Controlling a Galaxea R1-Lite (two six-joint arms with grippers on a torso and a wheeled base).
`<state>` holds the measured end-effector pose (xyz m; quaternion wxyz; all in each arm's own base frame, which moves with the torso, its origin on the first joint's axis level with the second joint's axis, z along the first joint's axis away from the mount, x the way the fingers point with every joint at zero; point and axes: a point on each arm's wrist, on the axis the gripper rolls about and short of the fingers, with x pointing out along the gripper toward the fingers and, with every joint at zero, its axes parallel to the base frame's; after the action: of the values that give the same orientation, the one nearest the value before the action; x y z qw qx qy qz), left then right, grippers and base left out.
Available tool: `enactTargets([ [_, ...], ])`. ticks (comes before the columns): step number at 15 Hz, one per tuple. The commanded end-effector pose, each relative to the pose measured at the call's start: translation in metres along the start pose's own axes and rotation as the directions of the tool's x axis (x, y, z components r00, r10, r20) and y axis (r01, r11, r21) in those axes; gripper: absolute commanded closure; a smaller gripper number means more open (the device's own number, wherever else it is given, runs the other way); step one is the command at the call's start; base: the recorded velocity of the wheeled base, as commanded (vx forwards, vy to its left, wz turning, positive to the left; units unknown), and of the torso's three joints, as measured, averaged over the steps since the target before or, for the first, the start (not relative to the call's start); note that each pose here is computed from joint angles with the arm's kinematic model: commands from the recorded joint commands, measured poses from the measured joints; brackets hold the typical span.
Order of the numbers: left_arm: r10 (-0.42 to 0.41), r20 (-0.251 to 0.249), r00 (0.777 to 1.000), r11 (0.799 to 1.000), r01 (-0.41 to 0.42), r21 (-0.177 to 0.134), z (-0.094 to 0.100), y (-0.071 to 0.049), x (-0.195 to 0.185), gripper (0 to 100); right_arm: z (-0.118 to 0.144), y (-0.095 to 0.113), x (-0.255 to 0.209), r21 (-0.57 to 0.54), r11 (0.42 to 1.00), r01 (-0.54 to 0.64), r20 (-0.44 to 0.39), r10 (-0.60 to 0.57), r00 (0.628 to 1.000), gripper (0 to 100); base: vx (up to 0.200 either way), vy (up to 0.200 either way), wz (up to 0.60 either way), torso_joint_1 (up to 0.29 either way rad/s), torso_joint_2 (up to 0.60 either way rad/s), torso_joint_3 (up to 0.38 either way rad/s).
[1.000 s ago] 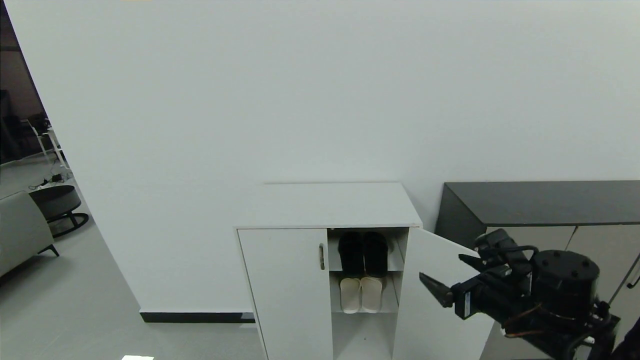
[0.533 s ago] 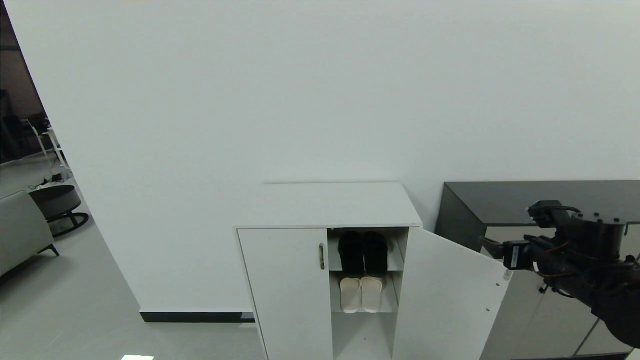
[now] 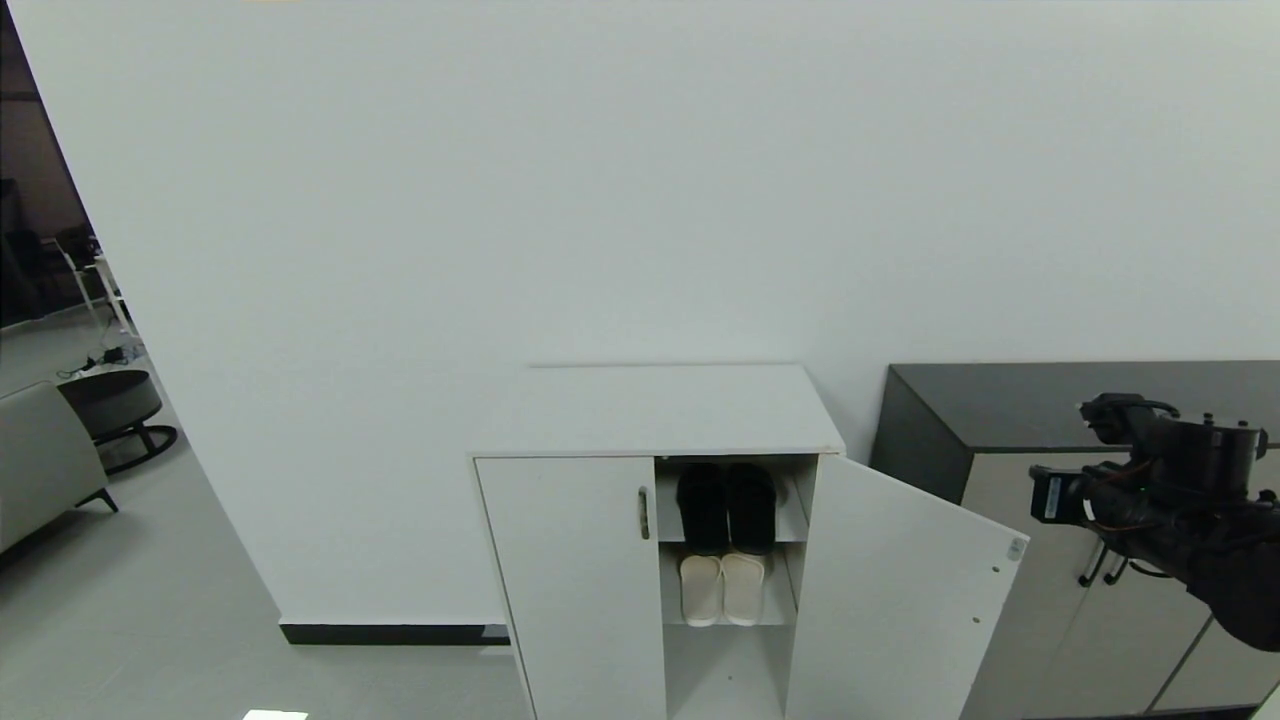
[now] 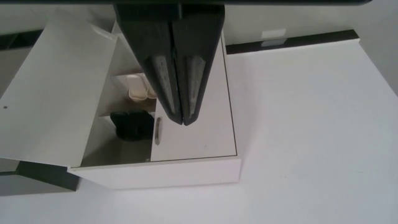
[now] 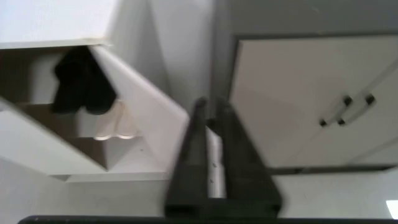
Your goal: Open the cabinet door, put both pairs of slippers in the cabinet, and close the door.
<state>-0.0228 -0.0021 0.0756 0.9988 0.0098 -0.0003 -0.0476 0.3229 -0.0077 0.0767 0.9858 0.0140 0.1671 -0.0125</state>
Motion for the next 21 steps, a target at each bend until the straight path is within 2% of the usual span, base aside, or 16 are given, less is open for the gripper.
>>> enactTargets([
  [1,0.000,-0.001,1.000,1.000,0.000,0.000,0.000,0.000,0.000,100,-0.013,-0.019,0.020,0.020,0.999,0.030,-0.039,-0.029,0.999,100,0.000,0.000,0.00,0.000,0.00,0.000],
  [4,0.002,-0.001,1.000,1.000,-0.002,0.000,0.000,0.000,0.000,100,-0.026,-0.034,0.032,0.041,0.999,0.026,-0.075,-0.023,0.997,100,0.000,0.000,0.00,0.000,0.00,0.000],
  [10,0.000,-0.001,1.000,1.000,0.000,0.000,0.000,0.000,0.000,100,-0.041,-0.033,0.038,0.057,0.998,-0.024,-0.151,0.033,0.988,100,0.000,0.000,0.00,0.000,0.00,0.000],
  [21,0.002,-0.001,1.000,1.000,-0.002,0.000,0.000,0.000,0.000,100,-0.060,-0.043,0.065,0.072,0.997,0.022,-0.180,-0.009,0.984,100,0.000,0.000,0.00,0.000,0.00,0.000],
])
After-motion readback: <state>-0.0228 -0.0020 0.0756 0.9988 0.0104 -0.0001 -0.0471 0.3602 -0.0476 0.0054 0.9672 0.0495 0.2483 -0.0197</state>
